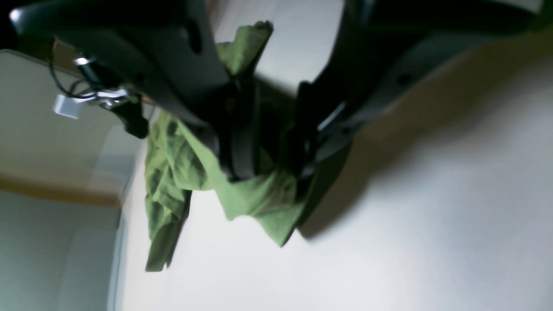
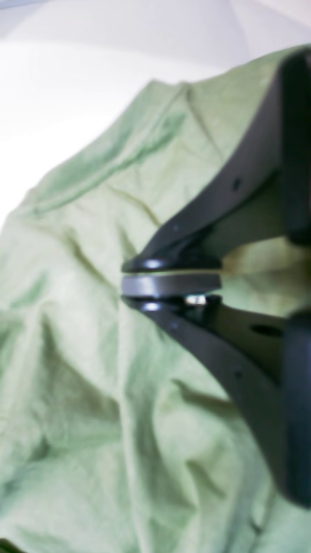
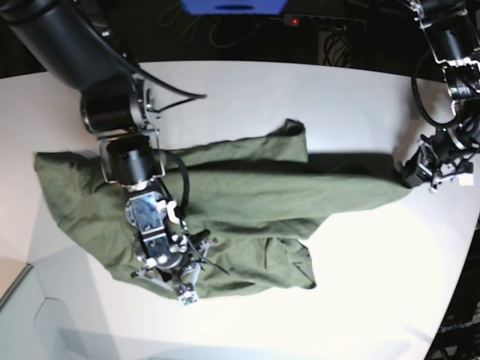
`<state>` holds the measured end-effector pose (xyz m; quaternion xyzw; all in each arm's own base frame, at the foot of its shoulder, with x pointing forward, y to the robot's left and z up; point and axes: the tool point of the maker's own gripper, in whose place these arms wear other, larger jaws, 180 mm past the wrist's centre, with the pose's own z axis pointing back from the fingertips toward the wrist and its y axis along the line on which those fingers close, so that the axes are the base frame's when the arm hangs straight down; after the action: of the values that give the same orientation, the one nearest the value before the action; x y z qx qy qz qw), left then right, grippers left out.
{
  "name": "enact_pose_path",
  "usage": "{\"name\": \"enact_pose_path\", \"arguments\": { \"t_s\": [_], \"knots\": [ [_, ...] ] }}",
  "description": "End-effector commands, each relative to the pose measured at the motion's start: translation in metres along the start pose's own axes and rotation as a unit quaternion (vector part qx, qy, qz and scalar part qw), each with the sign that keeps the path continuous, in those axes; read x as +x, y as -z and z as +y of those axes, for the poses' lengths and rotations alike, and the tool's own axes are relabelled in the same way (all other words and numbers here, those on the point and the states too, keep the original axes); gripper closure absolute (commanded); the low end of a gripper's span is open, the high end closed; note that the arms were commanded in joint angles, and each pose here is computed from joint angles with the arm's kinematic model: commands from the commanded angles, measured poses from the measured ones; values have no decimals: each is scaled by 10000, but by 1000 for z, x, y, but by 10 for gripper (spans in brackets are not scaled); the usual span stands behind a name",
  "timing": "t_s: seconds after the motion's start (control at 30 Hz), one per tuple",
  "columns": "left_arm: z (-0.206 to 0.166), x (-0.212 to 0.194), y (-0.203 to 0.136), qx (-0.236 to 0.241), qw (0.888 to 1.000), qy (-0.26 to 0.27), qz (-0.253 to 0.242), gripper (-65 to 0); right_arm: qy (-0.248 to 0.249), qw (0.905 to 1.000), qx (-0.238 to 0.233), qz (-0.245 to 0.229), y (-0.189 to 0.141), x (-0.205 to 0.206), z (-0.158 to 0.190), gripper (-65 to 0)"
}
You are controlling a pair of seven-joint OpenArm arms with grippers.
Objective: Layout the t-shirt on the table in an organized manner, then fold the t-shirt properly
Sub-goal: 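Grasp the shirt hem with the right gripper and drag it outward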
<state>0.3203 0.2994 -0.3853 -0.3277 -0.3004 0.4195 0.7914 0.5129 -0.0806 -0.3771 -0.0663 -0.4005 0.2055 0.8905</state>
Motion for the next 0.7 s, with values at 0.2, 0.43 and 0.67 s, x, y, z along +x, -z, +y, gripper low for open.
{"name": "enact_pose_path", "arguments": {
  "t_s": [0.2,0.43,0.67],
  "knots": [
    [-21,10,-3,-356,9992,-189,-71,-141,-29,9999,11,-168,10,3,-5,0],
    [-22,2,1,-410,9988,-264,-20,-141,217,9994,-233,163,13,-35,-43,0],
    [-38,14,4,-571,9980,-230,-152,-141,1613,9698,-1817,190,-10,-81,-165,0]
  ]
}}
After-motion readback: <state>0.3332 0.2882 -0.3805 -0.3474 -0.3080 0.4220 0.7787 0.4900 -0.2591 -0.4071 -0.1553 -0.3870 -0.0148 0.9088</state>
